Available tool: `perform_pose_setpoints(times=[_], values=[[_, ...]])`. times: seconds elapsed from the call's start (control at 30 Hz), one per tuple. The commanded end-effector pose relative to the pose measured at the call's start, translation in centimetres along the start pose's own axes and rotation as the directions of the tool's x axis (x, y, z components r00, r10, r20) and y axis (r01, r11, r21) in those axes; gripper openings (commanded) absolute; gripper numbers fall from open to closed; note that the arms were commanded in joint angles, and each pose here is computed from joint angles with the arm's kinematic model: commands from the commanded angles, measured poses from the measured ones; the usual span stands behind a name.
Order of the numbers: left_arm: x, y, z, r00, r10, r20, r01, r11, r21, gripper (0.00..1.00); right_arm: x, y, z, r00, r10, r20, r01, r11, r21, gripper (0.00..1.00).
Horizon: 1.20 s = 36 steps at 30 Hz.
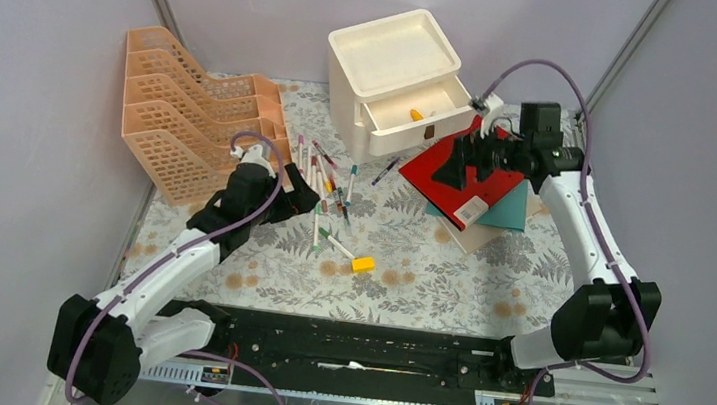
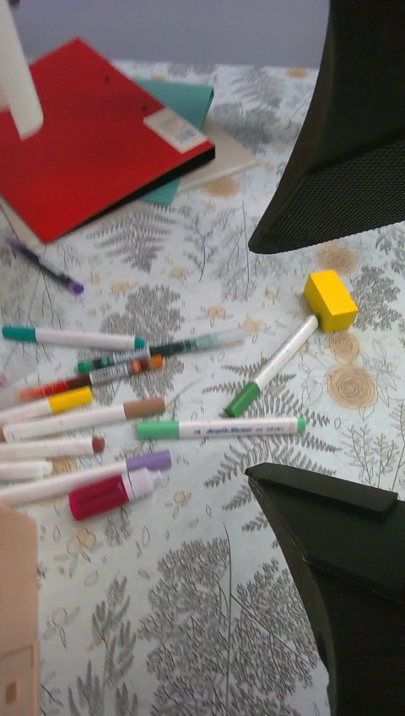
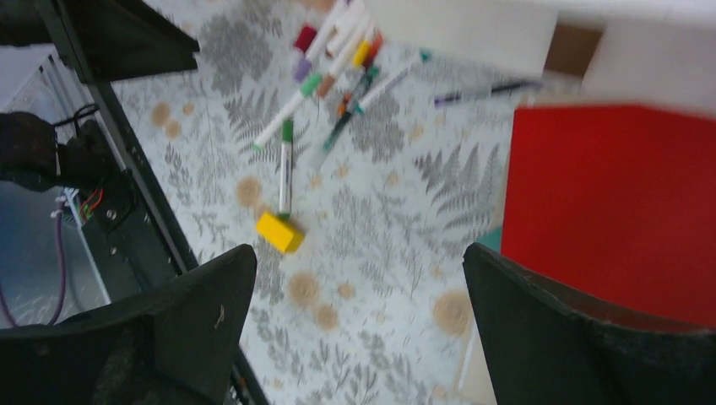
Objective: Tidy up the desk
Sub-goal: Pick up the stationery from the center of the board.
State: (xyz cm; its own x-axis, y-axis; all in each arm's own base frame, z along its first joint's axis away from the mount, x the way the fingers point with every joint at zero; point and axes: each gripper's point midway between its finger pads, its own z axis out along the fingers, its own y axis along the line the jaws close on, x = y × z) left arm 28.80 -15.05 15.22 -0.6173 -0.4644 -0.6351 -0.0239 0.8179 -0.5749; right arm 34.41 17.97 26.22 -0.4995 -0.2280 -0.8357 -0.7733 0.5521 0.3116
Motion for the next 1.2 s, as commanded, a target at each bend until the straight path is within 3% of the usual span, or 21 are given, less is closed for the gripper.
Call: perform_pose_setpoints(times=[0.0, 0.3, 0.37, 0.47, 0.57, 0.67, 1.17], values=[[-1.0, 1.9, 1.0, 1.0, -0.015, 0.022, 0.018, 0.991, -0.131, 0.99, 3.9, 0.6, -1.4, 0.996, 0.083, -0.025, -0.083, 0.996, -0.012, 1.0], [-1.3, 4.6, 4.3, 1.0, -0.018, 0.008, 0.02, 0.951, -0.309, 0.89, 8.4, 0.8, -2.8, 0.986, 0.162, -0.043, -0.161, 0.987, 0.028, 1.0], [-1.5, 5.1, 5.3, 1.0, -0.017, 0.004, 0.017, 0.94, -0.341, 0.78, 9.0, 0.6, -2.9, 0.983, 0.177, -0.047, -0.175, 0.984, 0.034, 1.0], [-1.7, 5.7, 6.4, 1.0, -0.029, -0.002, 0.026, 0.917, -0.397, 0.5, 9.8, 0.5, -3.0, 0.98, 0.194, -0.053, -0.192, 0.981, 0.04, 1.0], [-1.9, 6.6, 7.3, 1.0, -0.027, -0.014, 0.017, 0.883, -0.469, 0.38, 10.0, 0.4, -3.1, 0.978, 0.202, -0.053, -0.2, 0.979, 0.045, 1.0], [-2.2, 7.3, 8.2, 1.0, -0.016, -0.007, 0.01, 0.862, -0.507, 0.31, 10.1, 0.3, -3.2, 0.977, 0.207, -0.052, -0.205, 0.978, 0.049, 1.0], [-1.4, 8.3, 12.1, 0.996, 0.024, -0.08, -0.063, 0.84, -0.538, 0.32, 10.6, -0.2, -3.0, 0.971, 0.23, -0.062, -0.227, 0.973, 0.053, 1.0]])
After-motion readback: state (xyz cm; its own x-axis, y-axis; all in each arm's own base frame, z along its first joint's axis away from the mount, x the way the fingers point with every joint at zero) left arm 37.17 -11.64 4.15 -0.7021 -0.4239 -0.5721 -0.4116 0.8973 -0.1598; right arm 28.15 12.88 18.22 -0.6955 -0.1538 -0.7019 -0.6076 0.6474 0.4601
